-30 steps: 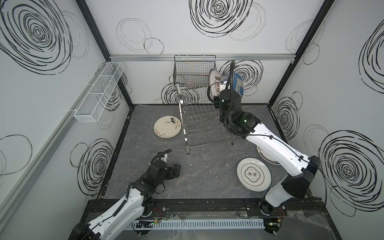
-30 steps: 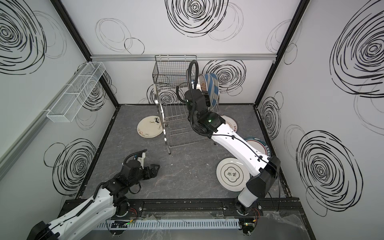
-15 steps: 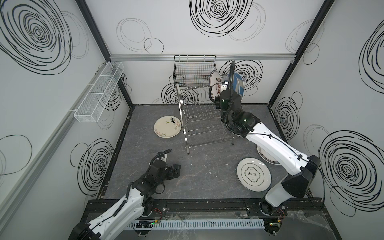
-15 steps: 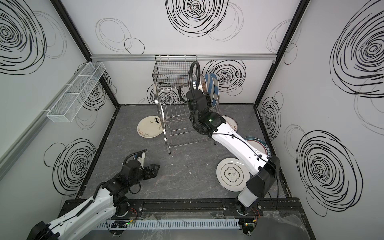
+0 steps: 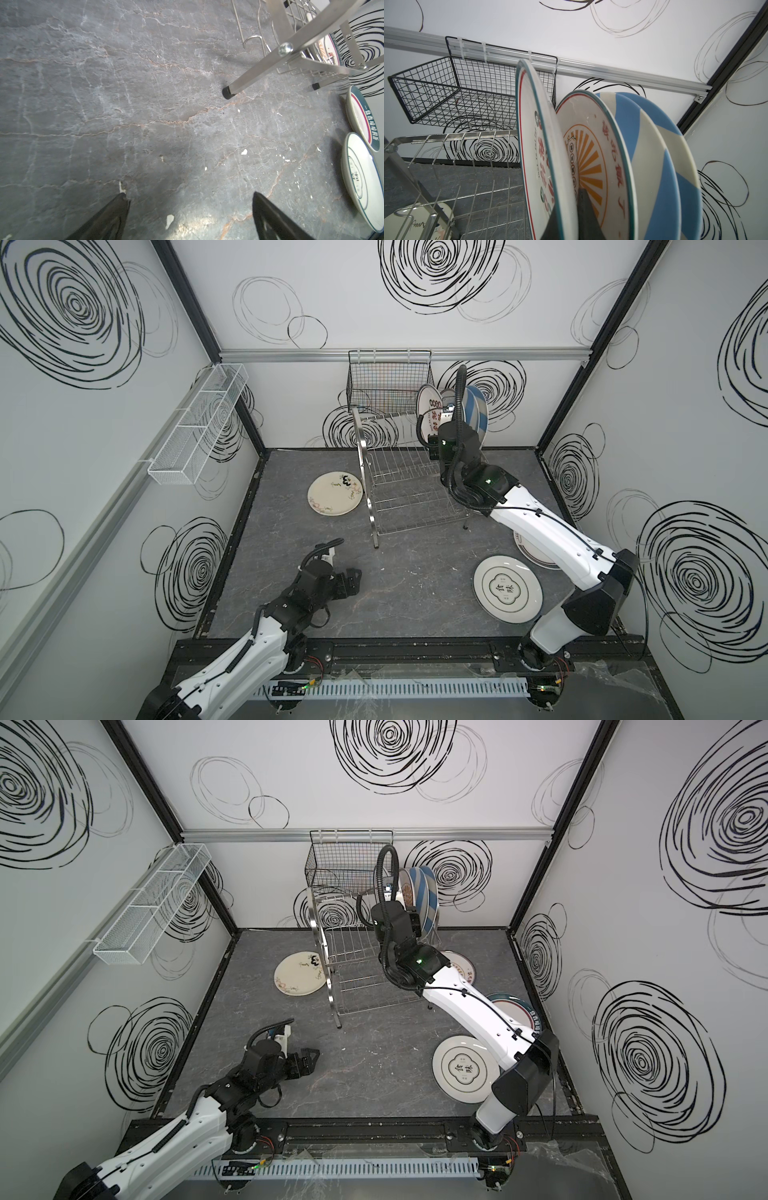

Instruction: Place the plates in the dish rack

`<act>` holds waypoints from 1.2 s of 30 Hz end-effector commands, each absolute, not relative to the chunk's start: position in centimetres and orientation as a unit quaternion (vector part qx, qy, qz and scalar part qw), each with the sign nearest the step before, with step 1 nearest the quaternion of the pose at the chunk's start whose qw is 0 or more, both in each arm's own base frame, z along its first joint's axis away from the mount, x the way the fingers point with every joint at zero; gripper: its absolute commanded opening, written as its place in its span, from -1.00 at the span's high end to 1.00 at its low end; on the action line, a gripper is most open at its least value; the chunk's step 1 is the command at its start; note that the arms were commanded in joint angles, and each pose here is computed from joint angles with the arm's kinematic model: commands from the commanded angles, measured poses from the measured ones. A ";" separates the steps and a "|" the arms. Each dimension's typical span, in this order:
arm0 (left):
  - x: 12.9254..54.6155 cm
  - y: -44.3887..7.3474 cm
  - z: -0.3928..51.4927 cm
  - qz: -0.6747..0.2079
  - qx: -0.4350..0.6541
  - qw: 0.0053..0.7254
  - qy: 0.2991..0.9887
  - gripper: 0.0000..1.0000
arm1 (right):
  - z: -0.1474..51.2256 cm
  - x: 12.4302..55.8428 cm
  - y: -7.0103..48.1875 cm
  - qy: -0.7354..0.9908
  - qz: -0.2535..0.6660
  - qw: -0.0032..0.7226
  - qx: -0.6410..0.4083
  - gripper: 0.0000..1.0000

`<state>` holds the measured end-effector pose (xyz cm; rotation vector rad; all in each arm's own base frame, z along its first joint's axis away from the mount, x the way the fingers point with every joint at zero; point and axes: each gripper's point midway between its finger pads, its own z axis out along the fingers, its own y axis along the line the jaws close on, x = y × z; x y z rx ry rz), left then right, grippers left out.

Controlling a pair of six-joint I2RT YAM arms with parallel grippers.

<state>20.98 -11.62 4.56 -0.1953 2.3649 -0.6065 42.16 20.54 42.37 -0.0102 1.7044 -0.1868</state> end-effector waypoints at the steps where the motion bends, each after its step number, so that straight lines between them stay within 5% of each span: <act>1: 21.3 -11.9 5.0 -0.240 -0.068 0.352 0.902 -0.91 | 43.6 41.7 19.7 0.743 -0.074 0.665 0.019 1.00; 16: 21.3 -11.9 5.0 -0.239 -0.067 0.351 0.903 -0.91 | 47.6 40.6 18.7 0.720 -0.089 0.687 0.049 1.00; 36: 21.3 -12.0 5.1 -0.243 -0.066 0.352 0.902 -0.91 | 45.2 42.1 20.6 0.733 -0.082 0.674 0.042 1.00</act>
